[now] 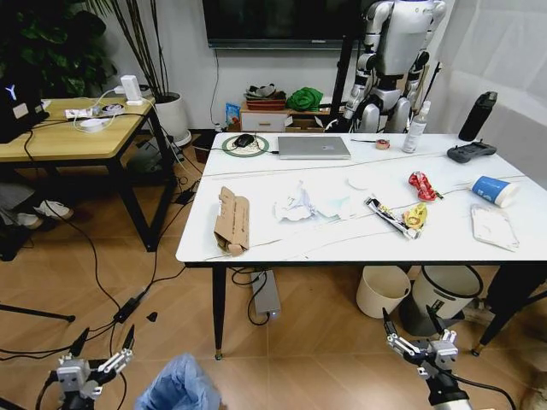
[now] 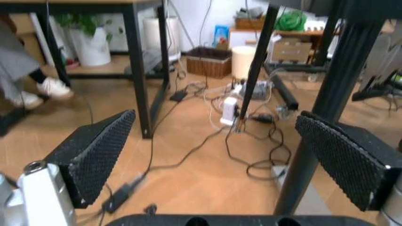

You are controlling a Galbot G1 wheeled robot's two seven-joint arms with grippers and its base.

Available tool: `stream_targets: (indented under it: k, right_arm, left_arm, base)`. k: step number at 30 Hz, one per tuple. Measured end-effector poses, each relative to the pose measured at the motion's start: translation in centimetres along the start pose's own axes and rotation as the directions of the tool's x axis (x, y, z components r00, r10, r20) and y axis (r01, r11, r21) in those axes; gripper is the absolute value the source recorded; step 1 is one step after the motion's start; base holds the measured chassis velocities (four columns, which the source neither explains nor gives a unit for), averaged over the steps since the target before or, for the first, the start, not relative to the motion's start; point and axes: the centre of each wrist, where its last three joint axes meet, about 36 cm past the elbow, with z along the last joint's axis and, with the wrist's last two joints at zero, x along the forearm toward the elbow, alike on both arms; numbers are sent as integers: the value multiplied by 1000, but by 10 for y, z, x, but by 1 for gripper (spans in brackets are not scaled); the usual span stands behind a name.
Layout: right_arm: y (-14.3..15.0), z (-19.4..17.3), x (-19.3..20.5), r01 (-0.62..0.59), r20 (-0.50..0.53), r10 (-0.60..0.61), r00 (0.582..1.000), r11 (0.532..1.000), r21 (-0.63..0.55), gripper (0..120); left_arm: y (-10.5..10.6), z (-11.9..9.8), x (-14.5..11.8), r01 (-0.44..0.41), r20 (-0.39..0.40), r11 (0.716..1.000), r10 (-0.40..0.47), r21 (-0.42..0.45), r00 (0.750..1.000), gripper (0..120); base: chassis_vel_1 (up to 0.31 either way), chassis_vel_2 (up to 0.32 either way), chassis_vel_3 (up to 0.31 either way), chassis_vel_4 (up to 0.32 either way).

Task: Pick up the trash bin and place the trash from the table into it.

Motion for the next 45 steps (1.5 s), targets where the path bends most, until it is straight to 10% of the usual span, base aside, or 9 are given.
stream_targets:
  k: [45]
  right_arm:
    - [73, 37, -11, -15, 3, 15, 1000, 993, -119, 100]
  left_arm:
    - [43, 125, 1, 54, -279, 992, -84, -114, 957, 100]
  base:
    - [0, 0, 0, 0]
